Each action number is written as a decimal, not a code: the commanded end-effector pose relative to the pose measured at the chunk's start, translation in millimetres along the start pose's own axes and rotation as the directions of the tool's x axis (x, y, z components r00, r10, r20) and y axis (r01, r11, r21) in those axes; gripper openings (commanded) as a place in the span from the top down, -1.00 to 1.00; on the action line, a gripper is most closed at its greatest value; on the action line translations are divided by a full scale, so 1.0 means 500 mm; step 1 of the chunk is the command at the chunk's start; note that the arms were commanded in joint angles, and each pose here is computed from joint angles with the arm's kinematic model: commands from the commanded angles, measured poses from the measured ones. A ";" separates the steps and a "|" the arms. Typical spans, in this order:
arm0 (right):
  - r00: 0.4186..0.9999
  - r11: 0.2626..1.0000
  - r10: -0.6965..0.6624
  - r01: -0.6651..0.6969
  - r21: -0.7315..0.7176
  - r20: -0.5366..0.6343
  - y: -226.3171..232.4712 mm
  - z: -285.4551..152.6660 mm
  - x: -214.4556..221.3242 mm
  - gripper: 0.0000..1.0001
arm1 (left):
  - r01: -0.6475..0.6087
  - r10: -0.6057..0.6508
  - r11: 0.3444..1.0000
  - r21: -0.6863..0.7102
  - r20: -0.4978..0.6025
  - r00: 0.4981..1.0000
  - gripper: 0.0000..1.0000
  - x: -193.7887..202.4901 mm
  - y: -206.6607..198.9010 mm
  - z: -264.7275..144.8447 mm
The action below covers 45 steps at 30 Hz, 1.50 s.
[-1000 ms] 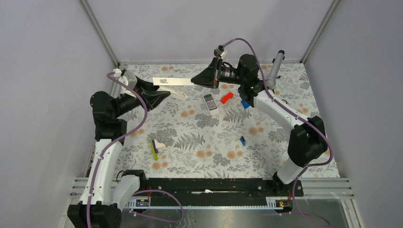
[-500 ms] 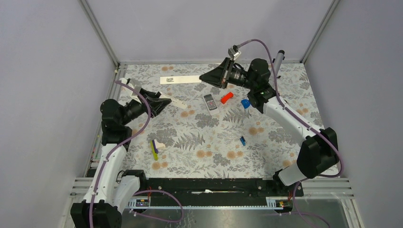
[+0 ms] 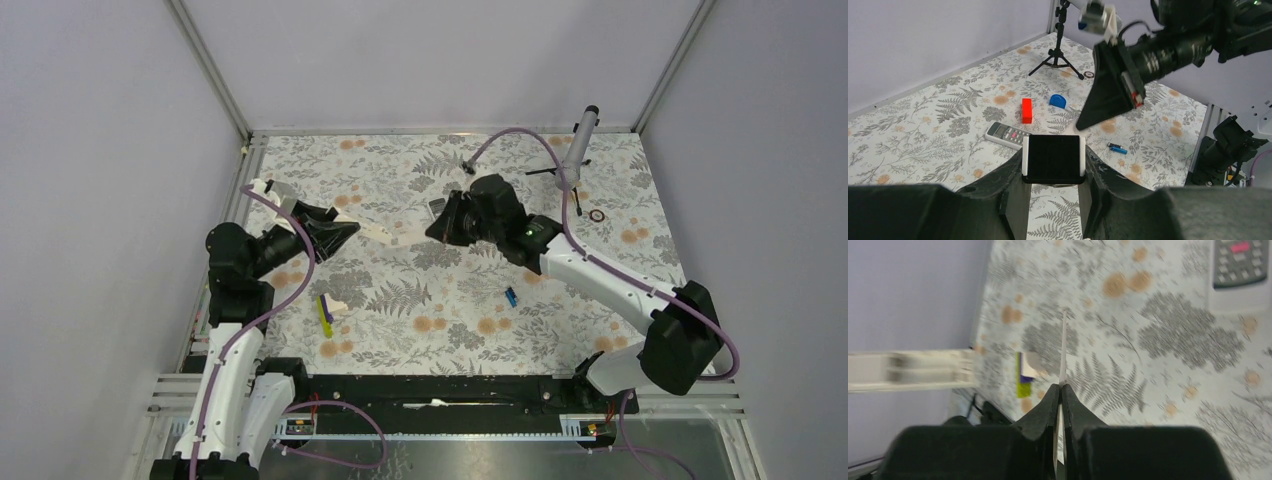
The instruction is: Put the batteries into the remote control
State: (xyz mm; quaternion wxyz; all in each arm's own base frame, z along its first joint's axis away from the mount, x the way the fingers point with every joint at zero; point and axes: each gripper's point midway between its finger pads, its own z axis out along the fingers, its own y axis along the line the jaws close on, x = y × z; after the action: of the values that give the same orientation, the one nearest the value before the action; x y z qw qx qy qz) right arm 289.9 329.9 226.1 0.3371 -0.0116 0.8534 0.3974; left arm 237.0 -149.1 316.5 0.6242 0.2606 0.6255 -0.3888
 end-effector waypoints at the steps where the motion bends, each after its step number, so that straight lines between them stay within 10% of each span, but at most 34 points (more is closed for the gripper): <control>1: 0.996 0.983 -0.048 0.061 0.175 -0.078 -0.106 0.013 0.081 1.00 | -0.103 0.102 0.995 0.014 0.032 0.994 1.00 -0.052 -0.012 0.000; 7: 0.972 0.977 -0.021 0.070 0.203 -0.233 -0.163 0.051 0.179 0.95 | -0.097 0.096 0.995 0.039 0.043 0.994 1.00 -0.057 -0.023 0.000; 16: 0.957 0.946 -0.229 0.262 0.190 -0.181 -0.145 0.020 0.110 -0.42 | -0.068 0.059 0.986 0.153 0.060 0.996 1.00 -0.075 -0.054 0.009; 24: 0.790 0.726 -0.598 0.461 -0.511 -0.137 0.102 -0.107 0.130 -0.72 | -0.049 0.017 0.933 0.356 0.092 0.996 1.00 -0.106 -0.115 0.010; 28: 0.770 0.597 -0.637 0.486 -0.638 -0.010 0.180 -0.165 0.108 -0.86 | 0.019 -0.027 0.868 0.497 0.009 1.000 1.00 -0.095 -0.160 0.026; 37: 0.681 0.505 -0.732 0.531 -0.680 -0.012 0.193 -0.142 0.106 -0.83 | -0.003 0.013 0.809 0.587 -0.013 1.000 1.00 -0.110 -0.198 0.037; 45: 0.711 0.475 -0.696 0.564 -0.675 0.104 0.222 -0.131 0.100 0.02 | 0.005 0.000 0.810 0.586 -0.009 1.000 0.92 -0.115 -0.199 0.042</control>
State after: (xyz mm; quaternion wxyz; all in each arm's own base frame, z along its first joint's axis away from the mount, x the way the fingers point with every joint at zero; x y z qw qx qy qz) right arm 179.8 366.3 280.6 0.3002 -0.4850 0.6490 0.5035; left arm 180.1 -212.5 372.5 0.4883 0.4180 0.5078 -0.5735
